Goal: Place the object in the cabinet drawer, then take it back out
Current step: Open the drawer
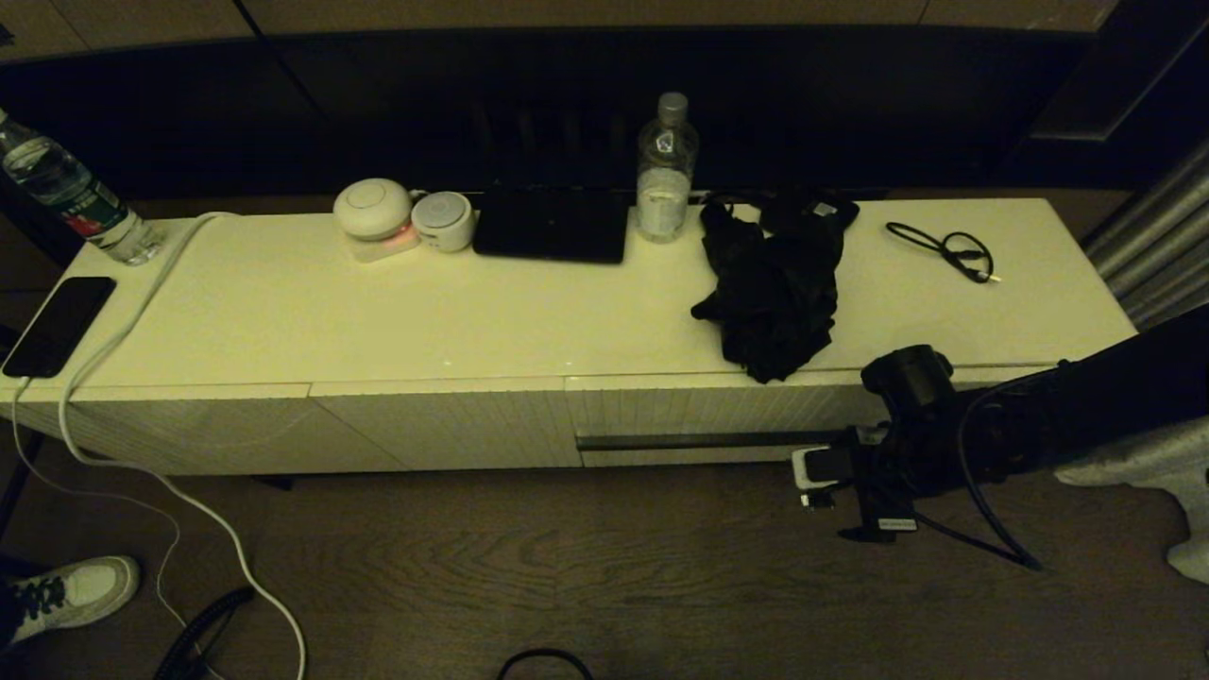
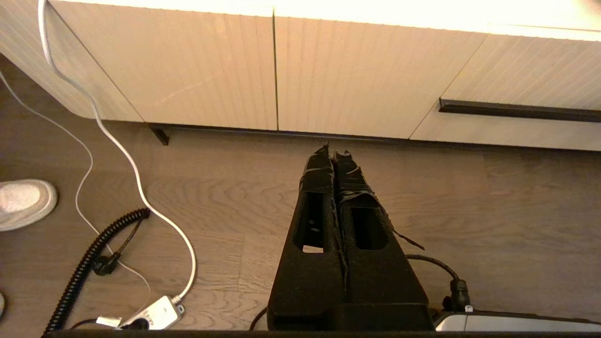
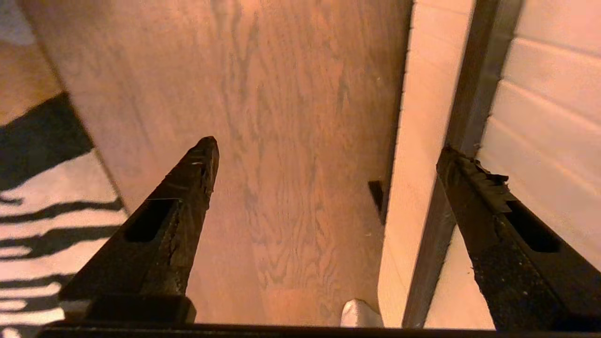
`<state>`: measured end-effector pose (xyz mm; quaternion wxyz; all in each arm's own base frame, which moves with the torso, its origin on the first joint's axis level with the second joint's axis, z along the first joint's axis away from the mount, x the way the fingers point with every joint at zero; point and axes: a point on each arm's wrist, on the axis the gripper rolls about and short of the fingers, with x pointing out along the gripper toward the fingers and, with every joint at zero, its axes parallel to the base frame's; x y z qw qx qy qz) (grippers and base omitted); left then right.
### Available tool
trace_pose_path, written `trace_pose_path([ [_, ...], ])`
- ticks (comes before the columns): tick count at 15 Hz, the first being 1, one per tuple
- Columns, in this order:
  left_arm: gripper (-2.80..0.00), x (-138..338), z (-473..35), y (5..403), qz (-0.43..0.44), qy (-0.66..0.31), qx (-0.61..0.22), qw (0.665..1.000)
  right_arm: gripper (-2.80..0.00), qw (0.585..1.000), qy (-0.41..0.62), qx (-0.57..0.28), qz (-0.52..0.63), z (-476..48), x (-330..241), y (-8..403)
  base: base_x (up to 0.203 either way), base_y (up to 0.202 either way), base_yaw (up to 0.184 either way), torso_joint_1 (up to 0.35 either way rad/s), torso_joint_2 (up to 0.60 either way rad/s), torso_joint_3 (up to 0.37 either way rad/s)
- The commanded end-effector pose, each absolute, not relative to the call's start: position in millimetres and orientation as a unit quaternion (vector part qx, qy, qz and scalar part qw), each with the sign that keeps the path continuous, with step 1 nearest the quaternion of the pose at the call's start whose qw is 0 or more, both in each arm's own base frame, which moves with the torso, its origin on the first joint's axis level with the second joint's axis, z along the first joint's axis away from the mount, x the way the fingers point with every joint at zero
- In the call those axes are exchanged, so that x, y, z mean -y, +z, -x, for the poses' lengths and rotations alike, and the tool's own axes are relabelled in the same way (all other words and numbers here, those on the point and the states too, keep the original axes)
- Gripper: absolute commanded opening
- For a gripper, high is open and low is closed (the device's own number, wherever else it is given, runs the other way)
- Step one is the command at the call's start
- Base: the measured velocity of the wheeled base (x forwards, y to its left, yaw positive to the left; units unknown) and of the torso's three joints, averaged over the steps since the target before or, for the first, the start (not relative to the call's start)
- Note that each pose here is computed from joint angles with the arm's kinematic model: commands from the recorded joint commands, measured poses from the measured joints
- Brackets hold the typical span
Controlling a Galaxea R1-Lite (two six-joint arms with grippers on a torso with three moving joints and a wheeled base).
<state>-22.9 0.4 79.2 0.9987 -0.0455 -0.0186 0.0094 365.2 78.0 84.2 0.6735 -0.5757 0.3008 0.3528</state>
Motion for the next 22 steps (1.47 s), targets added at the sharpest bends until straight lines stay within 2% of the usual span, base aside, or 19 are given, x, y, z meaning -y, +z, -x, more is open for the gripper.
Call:
trace_pose_path([
  [1, -2.80, -0.3, 23.0, 79.2, 0.046, 0.010, 0.020, 0.999, 0.00, 0.671, 0.355, -0.303, 0.575, -372.8, -79.7, 75.6, 0.000, 0.000, 0.000, 0.000, 0.00, 0.000],
  [22, -2.80, -0.3, 23.0, 79.2, 0.046, 0.010, 0.020, 0.999, 0.00, 0.692, 0.326, -0.292, 0.574, -421.4, -78.5, 49.5, 0.000, 0.000, 0.000, 0.000, 0.00, 0.000],
])
